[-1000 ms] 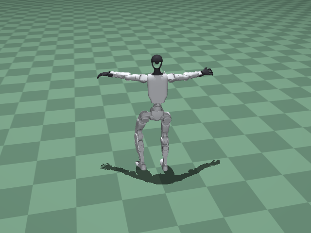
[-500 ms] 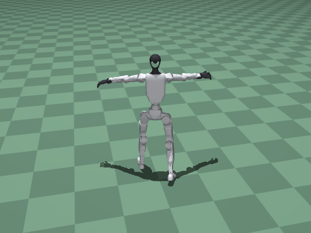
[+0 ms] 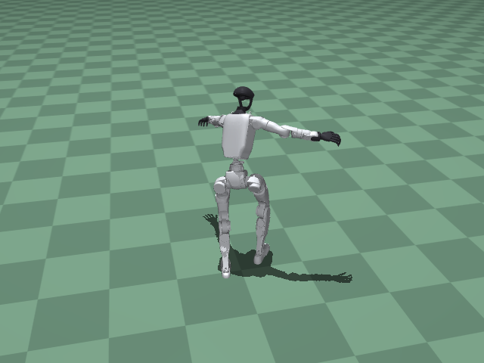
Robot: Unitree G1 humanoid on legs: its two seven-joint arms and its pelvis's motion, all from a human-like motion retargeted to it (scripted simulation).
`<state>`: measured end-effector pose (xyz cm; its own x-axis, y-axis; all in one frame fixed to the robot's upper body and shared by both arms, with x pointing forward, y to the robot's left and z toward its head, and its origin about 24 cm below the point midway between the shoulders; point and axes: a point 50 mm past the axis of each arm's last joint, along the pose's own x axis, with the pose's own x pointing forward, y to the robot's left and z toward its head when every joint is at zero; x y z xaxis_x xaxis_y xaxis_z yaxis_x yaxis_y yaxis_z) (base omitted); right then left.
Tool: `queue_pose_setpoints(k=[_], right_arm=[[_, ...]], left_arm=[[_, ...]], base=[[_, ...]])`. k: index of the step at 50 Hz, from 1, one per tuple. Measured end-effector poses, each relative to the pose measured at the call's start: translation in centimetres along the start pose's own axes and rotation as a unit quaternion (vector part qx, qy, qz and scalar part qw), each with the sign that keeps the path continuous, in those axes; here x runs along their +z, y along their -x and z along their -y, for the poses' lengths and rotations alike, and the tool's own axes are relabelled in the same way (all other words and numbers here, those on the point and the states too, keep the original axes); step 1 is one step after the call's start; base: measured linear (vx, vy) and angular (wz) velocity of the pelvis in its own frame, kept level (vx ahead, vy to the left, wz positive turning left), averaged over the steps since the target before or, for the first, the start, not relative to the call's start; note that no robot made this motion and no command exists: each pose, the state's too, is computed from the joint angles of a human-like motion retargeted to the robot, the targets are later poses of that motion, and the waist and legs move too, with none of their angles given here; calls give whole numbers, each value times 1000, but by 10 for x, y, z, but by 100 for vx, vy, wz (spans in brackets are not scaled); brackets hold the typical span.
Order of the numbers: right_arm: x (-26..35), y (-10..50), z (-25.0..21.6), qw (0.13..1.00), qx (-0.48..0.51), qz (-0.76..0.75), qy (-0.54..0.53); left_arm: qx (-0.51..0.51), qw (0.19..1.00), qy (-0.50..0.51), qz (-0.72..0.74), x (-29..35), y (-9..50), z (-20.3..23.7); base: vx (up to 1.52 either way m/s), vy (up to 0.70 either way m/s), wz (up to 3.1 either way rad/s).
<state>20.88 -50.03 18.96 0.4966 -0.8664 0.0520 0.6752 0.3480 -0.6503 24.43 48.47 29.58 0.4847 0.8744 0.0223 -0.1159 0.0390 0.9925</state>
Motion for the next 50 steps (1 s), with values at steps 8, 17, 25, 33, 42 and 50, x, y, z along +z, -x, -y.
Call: queue_pose_setpoints(k=[8,17,25,33,42,50], right_arm=[[-107,27,-18,975,11,-218,-37],[-26,4,3,999,-18,-40,-13],[-2,14,-49,999,17,11,-32],[16,20,-106,993,112,-30,-18],[82,4,-70,998,48,23,34],[84,-1,-54,998,47,38,25]], left_arm=[[-122,989,82,-30,0,3,98],[-143,962,62,-224,-171,29,135],[-180,930,91,-306,-217,70,201],[-181,936,91,-290,-225,64,178],[-78,971,25,-225,-196,30,98],[-69,980,77,-170,-173,20,83]], base=[[10,-25,-200],[22,-28,-404],[1,25,-281],[-44,44,-359],[-76,17,-160],[-109,-15,-105]])
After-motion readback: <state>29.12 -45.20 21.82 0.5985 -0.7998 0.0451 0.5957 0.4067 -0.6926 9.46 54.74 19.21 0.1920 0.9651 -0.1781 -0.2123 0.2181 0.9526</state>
